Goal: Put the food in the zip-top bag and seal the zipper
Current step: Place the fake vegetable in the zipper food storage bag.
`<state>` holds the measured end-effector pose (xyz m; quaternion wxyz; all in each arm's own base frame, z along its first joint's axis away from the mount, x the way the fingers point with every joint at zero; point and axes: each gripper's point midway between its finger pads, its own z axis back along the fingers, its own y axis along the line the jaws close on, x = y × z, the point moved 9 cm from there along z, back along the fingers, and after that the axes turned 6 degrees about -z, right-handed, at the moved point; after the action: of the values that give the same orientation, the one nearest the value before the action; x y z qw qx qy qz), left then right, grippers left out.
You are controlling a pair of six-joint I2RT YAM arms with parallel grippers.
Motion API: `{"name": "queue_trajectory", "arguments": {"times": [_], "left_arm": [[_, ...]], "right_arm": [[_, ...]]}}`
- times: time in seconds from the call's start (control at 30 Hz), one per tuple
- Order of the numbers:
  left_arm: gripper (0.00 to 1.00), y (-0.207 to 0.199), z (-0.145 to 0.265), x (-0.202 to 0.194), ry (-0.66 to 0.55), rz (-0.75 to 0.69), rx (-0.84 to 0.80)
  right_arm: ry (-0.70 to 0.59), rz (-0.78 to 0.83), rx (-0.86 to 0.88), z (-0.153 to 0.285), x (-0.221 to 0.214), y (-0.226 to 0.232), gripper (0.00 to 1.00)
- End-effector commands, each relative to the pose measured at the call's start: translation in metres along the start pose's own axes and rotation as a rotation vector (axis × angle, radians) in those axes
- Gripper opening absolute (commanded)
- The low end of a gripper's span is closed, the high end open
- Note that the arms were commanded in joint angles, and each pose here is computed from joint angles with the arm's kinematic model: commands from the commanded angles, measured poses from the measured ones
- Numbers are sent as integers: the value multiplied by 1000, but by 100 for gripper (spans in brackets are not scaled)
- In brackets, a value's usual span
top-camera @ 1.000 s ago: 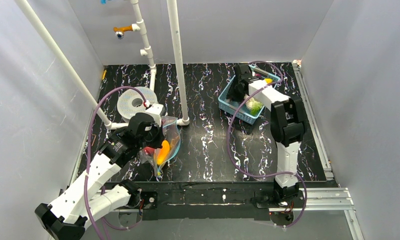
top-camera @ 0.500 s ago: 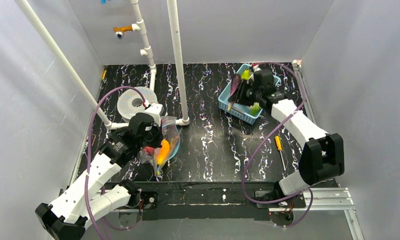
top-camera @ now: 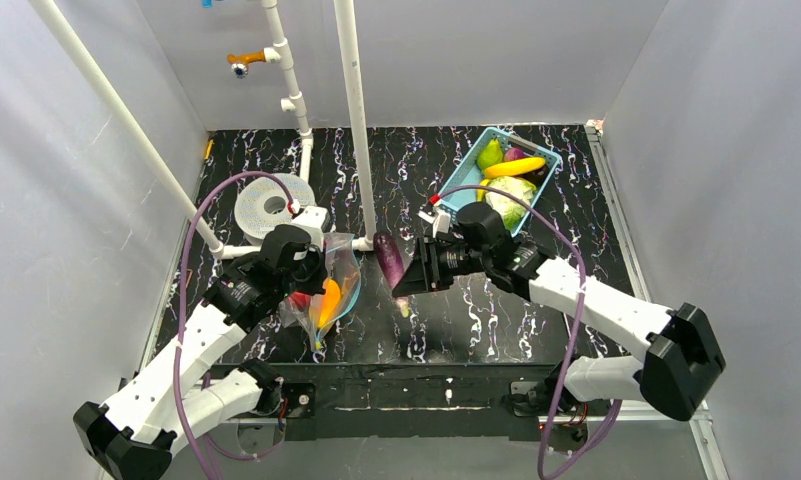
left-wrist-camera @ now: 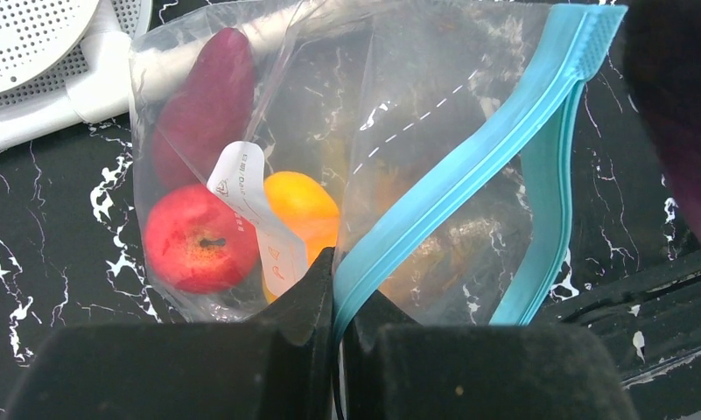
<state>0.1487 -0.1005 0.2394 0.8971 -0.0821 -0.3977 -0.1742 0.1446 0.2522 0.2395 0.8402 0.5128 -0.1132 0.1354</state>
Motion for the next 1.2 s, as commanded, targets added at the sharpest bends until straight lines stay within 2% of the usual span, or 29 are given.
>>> {"name": "queue_trajectory", "arguments": {"times": [0.0, 0.13, 0.33, 0.6, 0.8, 1.07, 1.17], "left_arm": [[0, 4, 0, -1, -23, -5, 31], [0, 5, 3, -1, -41, -1, 31], [0, 5, 3, -1, -54, 1, 27], [0, 5, 5, -1, -63, 2, 28], [0, 5, 7, -1, -75, 3, 20], [0, 5, 9, -1, -85, 3, 9], [0, 4, 10, -1, -89, 3, 2]], "right_arm": [[16, -51, 312, 0, -9, 44, 1], [67, -87, 387, -11, -21, 74, 1], [138, -159, 478, -36, -26, 89, 1], [69, -318, 314, -59, -29, 62, 1], [1, -318, 213, -63, -22, 58, 2], [-3, -273, 174, -75, -7, 62, 13], [-9, -239, 171, -80, 2, 65, 21]]}}
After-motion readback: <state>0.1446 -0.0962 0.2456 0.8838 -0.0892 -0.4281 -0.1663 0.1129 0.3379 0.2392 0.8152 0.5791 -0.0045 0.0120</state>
